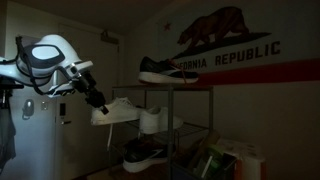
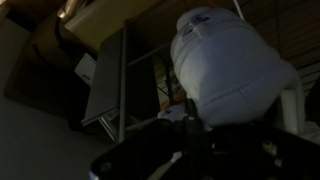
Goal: Move the white shoe from the top shelf to the middle shelf
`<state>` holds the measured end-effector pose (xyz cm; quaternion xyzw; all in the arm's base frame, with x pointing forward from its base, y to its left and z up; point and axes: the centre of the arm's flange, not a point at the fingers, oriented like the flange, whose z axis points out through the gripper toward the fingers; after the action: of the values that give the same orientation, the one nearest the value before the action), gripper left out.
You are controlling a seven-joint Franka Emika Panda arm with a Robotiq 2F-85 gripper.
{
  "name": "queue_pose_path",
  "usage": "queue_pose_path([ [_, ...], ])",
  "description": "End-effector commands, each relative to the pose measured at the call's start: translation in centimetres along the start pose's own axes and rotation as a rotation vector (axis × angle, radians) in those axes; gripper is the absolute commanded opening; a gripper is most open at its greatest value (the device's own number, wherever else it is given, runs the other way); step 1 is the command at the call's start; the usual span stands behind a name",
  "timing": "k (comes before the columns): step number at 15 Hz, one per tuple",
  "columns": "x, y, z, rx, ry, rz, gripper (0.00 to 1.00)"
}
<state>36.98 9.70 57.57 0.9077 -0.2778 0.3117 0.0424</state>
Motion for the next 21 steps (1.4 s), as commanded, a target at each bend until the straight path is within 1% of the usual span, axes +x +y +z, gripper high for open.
queue_pose_path([
  [1,0.6,-1.5,1.4,0.019,0.093,0.046,0.07],
  [7,2.3,-4.3,4.1,0.03,0.144,0.062,0.07],
  [12,4.4,-6.2,5.4,0.026,0.183,0.075,0.07],
  [14,5.1,-6.8,6.1,0.024,0.192,0.082,0.07],
  [18,5.0,-7.7,8.1,0.009,0.184,0.091,0.06],
  [19,4.9,-7.8,8.6,0.002,0.182,0.092,0.32],
  [20,4.8,-7.8,9.1,-0.001,0.177,0.095,0.34],
  [21,4.8,-7.9,9.3,-0.004,0.184,0.1,0.4],
])
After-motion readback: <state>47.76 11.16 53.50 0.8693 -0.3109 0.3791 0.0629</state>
